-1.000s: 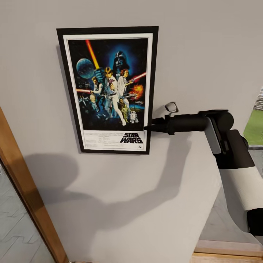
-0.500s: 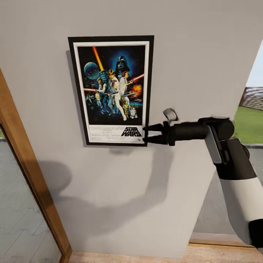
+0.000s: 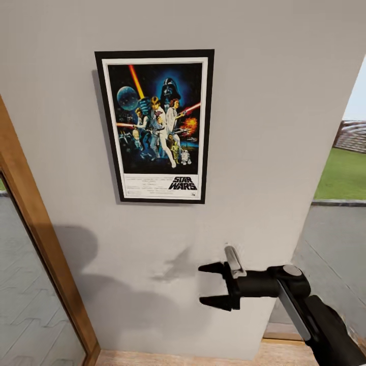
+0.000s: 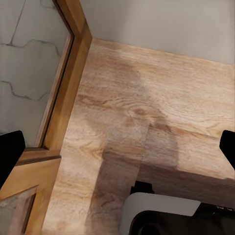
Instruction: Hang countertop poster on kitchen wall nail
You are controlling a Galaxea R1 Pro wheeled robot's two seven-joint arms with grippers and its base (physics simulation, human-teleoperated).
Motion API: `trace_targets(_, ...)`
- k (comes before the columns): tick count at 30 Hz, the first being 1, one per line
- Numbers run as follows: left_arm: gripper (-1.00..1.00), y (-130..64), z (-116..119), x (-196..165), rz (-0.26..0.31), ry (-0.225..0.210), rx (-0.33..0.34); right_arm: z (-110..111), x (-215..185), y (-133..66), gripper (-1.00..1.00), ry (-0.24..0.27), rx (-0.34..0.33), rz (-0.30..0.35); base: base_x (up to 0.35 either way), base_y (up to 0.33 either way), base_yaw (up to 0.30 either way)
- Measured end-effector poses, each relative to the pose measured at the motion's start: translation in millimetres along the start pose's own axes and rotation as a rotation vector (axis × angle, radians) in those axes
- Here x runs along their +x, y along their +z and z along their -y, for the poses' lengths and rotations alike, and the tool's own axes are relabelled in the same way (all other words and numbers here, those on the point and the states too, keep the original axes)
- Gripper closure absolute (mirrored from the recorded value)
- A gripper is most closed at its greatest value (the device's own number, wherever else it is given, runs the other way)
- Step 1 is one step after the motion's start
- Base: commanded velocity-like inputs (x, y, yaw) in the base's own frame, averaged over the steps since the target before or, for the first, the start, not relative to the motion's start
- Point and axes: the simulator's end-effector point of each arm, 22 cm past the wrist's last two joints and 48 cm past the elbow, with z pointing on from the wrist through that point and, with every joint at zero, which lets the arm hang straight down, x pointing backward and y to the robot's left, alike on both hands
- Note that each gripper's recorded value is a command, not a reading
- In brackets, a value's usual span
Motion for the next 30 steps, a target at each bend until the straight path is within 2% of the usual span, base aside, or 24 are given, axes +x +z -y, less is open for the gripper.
trace_targets(1, -1.0, 0.0, 0, 0, 0.0, 0.0, 0.0, -2, 27, -1.2, -1.0, 0.044, 0.01, 0.001, 0.0, 0.0, 0.0)
trace_targets(7, -1.0, 0.0, 0, 0, 0.0, 0.0, 0.0, -10, 123, -10.1, -1.0, 0.185, 0.057, 0.001, 0.0, 0.0, 0.0)
trace_targets(8, -1.0, 0.0, 0, 0, 0.0, -0.001, 0.0, -13, 152, -14.7, -1.0, 0.227, 0.076, -0.003, 0.0, 0.0, 0.0)
trace_targets(10, -1.0, 0.0, 0, 0, 0.0, -0.001, 0.0, -16, 183, -20.8, -1.0, 0.278, 0.099, -0.01, 0.0, 0.0, 0.0)
trace_targets(11, -1.0, -0.1, 0, 0, 0.0, -0.001, -0.001, -21, 222, -31.5, -1.0, 0.347, 0.131, -0.026, 0.0, 0.0, 0.0)
trace_targets(12, -1.0, 0.1, 0, 0, 0.0, -0.001, 0.0, -23, 238, -37.3, -1.0, 0.386, 0.146, -0.036, 0.0, 0.0, 0.0)
trace_targets(13, -1.0, -0.1, 0, 0, 0.001, -0.001, 0.0, -29, 276, -55.2, -1.0, 0.467, 0.185, -0.065, 0.0, 0.0, 0.0)
trace_targets(15, -1.0, 0.0, 0, 0, 0.0, -0.001, 0.0, -39, 310, -72.2, -1.0, 0.546, 0.223, -0.092, 0.0, 0.0, 0.0)
trace_targets(16, -1.0, 0.0, 0, 0, 0.0, 0.0, 0.0, -42, 320, -76.9, -1.0, 0.568, 0.234, -0.098, 0.0, 0.0, 0.0)
trace_targets(18, -1.0, 0.0, 0, 0, -0.001, 0.001, 0.001, -55, 358, -95.5, -1.0, 0.651, 0.296, -0.13, 0.0, 0.0, 0.0)
trace_targets(21, -1.0, 0.0, 1, 1, -0.001, 0.002, 0.002, -58, 388, -109.7, -1.0, 0.71, 0.383, -0.169, 0.0, 0.0, 0.0)
trace_targets(22, -1.0, 0.0, 1, 1, -0.003, 0.002, 0.002, -58, 404, -117.5, -1.0, 0.74, 0.435, -0.194, 0.0, 0.0, 0.0)
trace_targets(23, -1.0, -0.1, 2, 5, -0.011, 0.007, 0.005, -54, 449, -142.8, -1.0, 0.805, 0.622, -0.283, 0.0, 0.0, 0.0)
trace_targets(26, -1.0, -0.1, 3, 5, -0.011, 0.008, 0.005, -47, 466, -158.5, -1.0, 0.815, 0.726, -0.327, 0.0, 0.0, 0.0)
trace_targets(27, -1.0, -0.2, 4, 5, -0.011, 0.009, 0.007, -39, 481, -175.6, -1.0, 0.813, 0.833, -0.372, 0.0, 0.0, 0.0)
trace_targets(30, -1.0, -0.4, 4, 4, -0.007, 0.009, 0.008, -36, 482, -176.2, -1.0, 0.81, 0.849, -0.374, 0.0, 0.0, 0.0)
